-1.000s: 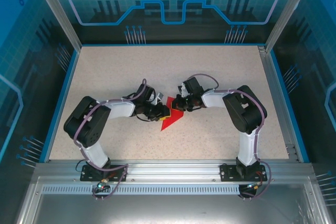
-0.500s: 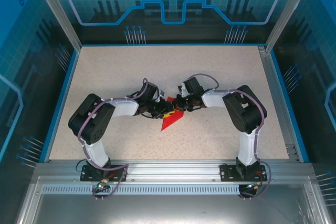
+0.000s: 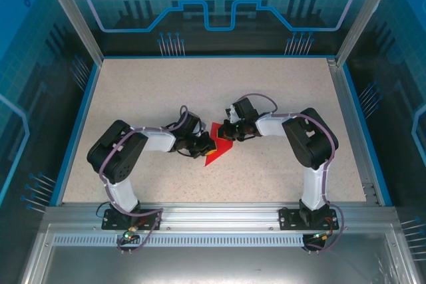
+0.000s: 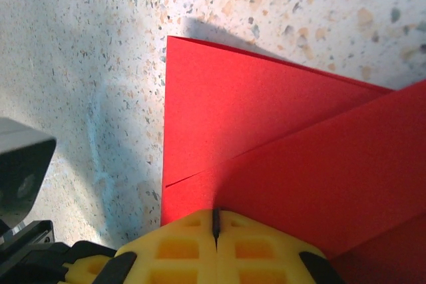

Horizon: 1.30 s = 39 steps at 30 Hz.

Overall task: Fold a paper plane with a square sheet of paper (pick it up from the middle)
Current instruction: Fourth fold the wing at the center of the table.

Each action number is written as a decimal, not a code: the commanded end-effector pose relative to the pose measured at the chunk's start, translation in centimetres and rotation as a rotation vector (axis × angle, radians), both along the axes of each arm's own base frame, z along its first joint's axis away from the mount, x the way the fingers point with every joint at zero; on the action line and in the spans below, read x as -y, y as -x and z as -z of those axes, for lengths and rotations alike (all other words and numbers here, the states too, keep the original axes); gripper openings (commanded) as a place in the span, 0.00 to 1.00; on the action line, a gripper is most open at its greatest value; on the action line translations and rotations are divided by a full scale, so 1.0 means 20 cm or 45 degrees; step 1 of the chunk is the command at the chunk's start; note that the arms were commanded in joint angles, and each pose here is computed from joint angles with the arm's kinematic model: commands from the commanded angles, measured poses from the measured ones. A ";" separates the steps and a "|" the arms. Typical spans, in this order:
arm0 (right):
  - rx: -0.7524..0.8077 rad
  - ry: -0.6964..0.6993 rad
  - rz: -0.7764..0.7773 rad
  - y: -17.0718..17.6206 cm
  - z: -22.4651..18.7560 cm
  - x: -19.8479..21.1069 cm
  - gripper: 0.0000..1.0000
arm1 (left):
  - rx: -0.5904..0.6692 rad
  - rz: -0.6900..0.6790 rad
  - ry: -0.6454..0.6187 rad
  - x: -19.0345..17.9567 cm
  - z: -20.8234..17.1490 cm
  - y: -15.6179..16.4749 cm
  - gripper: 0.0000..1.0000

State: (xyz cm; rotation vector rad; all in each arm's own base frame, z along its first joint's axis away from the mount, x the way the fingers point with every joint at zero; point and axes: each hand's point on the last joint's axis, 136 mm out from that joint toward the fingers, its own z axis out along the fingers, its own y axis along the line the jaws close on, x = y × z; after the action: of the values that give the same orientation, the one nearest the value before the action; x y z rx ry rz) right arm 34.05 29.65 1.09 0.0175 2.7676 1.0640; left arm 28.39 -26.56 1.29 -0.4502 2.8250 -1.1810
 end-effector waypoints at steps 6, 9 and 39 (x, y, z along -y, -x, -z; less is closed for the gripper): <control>-0.142 0.245 0.059 0.11 0.28 0.17 0.04 | -0.165 0.127 -0.193 -0.18 0.09 0.32 0.10; -0.138 0.237 0.059 0.10 0.28 0.17 0.04 | -0.113 0.129 -0.163 -0.16 0.03 0.30 0.12; -0.154 0.272 0.069 0.12 0.29 0.19 0.04 | -0.277 0.123 -0.206 -0.23 0.16 0.47 0.14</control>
State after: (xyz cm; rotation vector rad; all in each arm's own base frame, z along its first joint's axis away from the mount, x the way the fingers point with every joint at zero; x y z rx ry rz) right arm 34.06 29.62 1.09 0.0202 2.7709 1.0601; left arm 23.56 -24.98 1.18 -0.3602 2.9404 -1.1472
